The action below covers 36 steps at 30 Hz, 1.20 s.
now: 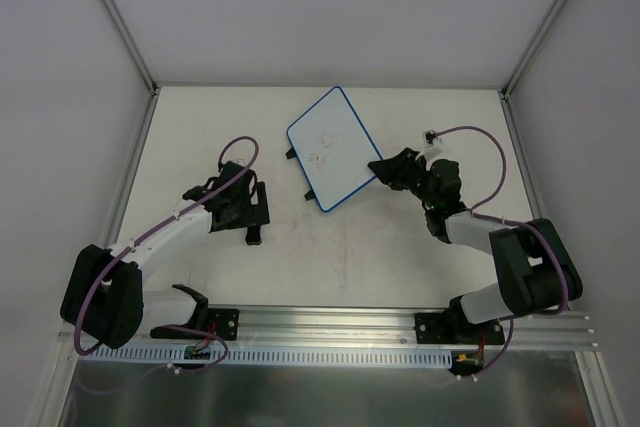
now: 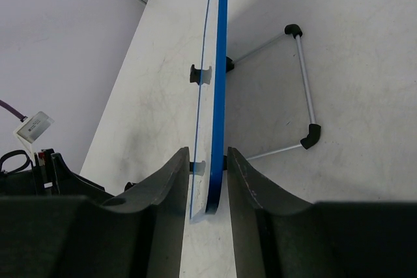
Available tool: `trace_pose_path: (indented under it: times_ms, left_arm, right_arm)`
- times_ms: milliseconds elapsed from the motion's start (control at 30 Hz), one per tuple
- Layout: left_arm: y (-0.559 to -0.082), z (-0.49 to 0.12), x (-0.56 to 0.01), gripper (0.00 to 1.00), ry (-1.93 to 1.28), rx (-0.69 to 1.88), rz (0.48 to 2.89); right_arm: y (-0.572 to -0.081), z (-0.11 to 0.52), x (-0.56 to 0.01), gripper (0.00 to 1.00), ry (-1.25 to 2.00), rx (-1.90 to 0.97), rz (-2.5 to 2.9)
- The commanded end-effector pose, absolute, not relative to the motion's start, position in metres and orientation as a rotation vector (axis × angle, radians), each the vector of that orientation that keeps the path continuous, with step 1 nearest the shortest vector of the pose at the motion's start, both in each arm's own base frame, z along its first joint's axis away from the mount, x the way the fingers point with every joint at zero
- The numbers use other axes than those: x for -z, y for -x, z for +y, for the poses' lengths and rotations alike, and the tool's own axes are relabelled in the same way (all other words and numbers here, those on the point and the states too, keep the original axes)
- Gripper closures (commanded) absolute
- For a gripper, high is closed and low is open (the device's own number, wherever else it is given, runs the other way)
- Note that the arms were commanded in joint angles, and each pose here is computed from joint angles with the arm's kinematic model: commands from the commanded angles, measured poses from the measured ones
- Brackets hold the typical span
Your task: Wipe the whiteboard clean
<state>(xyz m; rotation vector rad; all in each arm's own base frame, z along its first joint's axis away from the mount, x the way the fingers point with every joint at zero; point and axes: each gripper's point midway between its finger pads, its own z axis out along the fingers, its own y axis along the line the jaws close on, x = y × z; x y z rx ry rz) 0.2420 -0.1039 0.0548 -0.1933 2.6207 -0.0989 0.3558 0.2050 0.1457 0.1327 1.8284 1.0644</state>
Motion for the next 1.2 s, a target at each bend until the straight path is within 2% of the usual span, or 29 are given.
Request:
trace_pose_path:
  times_ms: [0, 67, 467, 500, 600, 633, 700, 867, 967, 1000, 1100, 1133, 1167]
  left_arm:
    - [-0.241, -0.106, -0.051, 0.01, 0.209, 0.104, 2.621]
    - [-0.240, -0.106, -0.049, 0.01, 0.208, 0.103, 2.626]
    - [-0.236, -0.106, -0.042, 0.01, 0.212, 0.116, 2.635]
    - [-0.235, -0.107, -0.041, 0.01, 0.213, 0.121, 2.638]
    - [-0.235, -0.108, -0.038, 0.01, 0.214, 0.119, 2.645]
    - [-0.236, -0.108, -0.037, 0.01, 0.215, 0.122, 2.648]
    - [-0.234, -0.111, -0.033, 0.01, 0.210, 0.133, 2.668]
    - [-0.237, -0.112, -0.030, 0.03, 0.220, 0.118, 2.667]
    - [-0.241, -0.114, -0.033, 0.08, 0.214, 0.118, 2.657]
    - [-0.241, -0.115, -0.034, 0.10, 0.210, 0.117, 2.657]
    - [-0.244, -0.119, -0.035, 0.24, 0.199, 0.118, 2.655]
    - [-0.244, -0.120, -0.035, 0.46, 0.195, 0.116, 2.656]
    - [-0.245, -0.120, -0.032, 0.58, 0.190, 0.112, 2.665]
  right_arm:
    - [-0.364, 0.208, -0.176, 0.68, -0.066, -1.028, 1.709]
    - [-0.364, 0.208, -0.174, 0.71, -0.058, -1.002, 1.720]
    - [-0.362, 0.208, -0.167, 0.75, -0.047, -0.939, 1.748]
    - [-0.362, 0.209, -0.168, 0.76, -0.041, -0.937, 1.748]
    - [-0.362, 0.210, -0.168, 0.88, -0.032, -0.917, 1.755]
    - [-0.362, 0.210, -0.167, 0.95, -0.035, -0.911, 1.758]
    - [-0.361, 0.210, -0.168, 1.00, -0.036, -0.907, 1.758]
    - [-0.361, 0.211, -0.168, 1.00, -0.031, -0.909, 1.760]
    - [-0.361, 0.211, -0.167, 1.00, -0.031, -0.909, 1.760]
    - [-0.362, 0.211, -0.167, 1.00, -0.031, -0.909, 1.761]
    - [-0.362, 0.211, -0.167, 1.00, -0.031, -0.909, 1.761]
    - [-0.362, 0.211, -0.166, 1.00, -0.033, -0.910, 1.763]
    - [-0.361, 0.212, -0.166, 1.00, -0.030, -0.910, 1.763]
